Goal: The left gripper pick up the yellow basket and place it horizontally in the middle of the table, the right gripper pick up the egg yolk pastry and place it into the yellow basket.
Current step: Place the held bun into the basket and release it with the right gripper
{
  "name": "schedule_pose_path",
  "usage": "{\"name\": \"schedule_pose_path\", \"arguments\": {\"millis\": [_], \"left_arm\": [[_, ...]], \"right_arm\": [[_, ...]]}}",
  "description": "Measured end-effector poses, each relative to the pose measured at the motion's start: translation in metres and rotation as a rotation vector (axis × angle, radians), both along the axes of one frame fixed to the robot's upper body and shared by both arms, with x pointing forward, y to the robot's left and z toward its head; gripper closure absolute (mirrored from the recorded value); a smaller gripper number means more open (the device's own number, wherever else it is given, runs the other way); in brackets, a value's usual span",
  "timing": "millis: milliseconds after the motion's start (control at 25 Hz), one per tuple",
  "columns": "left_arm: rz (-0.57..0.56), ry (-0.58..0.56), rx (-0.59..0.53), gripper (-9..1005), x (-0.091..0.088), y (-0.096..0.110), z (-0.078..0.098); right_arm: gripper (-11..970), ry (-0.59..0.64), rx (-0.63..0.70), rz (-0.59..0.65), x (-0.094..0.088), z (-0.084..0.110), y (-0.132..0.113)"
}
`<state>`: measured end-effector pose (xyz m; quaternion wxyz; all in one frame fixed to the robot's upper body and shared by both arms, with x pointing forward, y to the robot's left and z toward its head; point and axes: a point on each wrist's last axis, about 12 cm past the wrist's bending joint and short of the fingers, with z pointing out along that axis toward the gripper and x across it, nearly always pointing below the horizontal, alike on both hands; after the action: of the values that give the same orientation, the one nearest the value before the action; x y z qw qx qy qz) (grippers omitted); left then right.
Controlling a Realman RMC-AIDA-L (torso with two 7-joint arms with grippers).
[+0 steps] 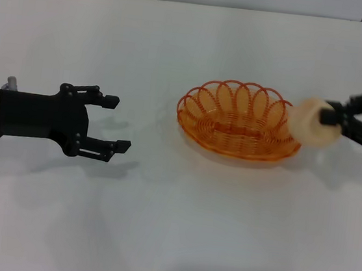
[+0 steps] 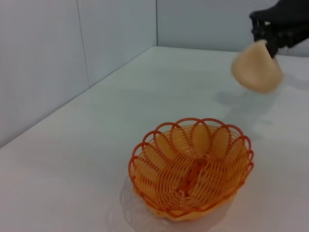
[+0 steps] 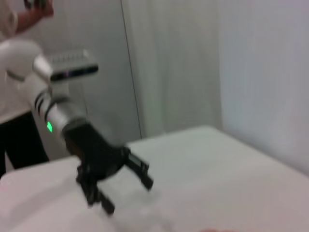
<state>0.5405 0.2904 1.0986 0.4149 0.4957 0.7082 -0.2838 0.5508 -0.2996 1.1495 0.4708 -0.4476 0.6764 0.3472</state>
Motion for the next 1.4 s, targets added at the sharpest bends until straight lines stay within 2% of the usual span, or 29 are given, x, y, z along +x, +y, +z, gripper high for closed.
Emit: {"name": "schedule_pose_path", "arguments": {"millis": [400,680,880,1280,1400], "left_arm": [[-0.017,-0.009,0.0,117,0.001,-0.005,0.0],[-0.025,-0.014,0.002,117,0.001,-0.006,-0.001],[-0.027,-0.019,0.004,117,0.0,-0.006,-0.001],[-0.031,-0.009,0.023,117,-0.002,-0.004,-0.004],[-0.031,-0.008,0.024,117,-0.002,-0.004,-0.004]], "right_arm": [[899,-0.016,0.069,-0.007,0.034,-0.013,0.052],[905,-0.035,0.034,-0.047,0.041,-0.028,0.071],[910,-0.049,0.04,-0.037,0.039,-0.034,0.08],[727,-0.043,0.06,-0.058,0.038,-0.042,0.083],[609,-0.039,0.053,-0.066,0.038,-0.044,0.082]]}}
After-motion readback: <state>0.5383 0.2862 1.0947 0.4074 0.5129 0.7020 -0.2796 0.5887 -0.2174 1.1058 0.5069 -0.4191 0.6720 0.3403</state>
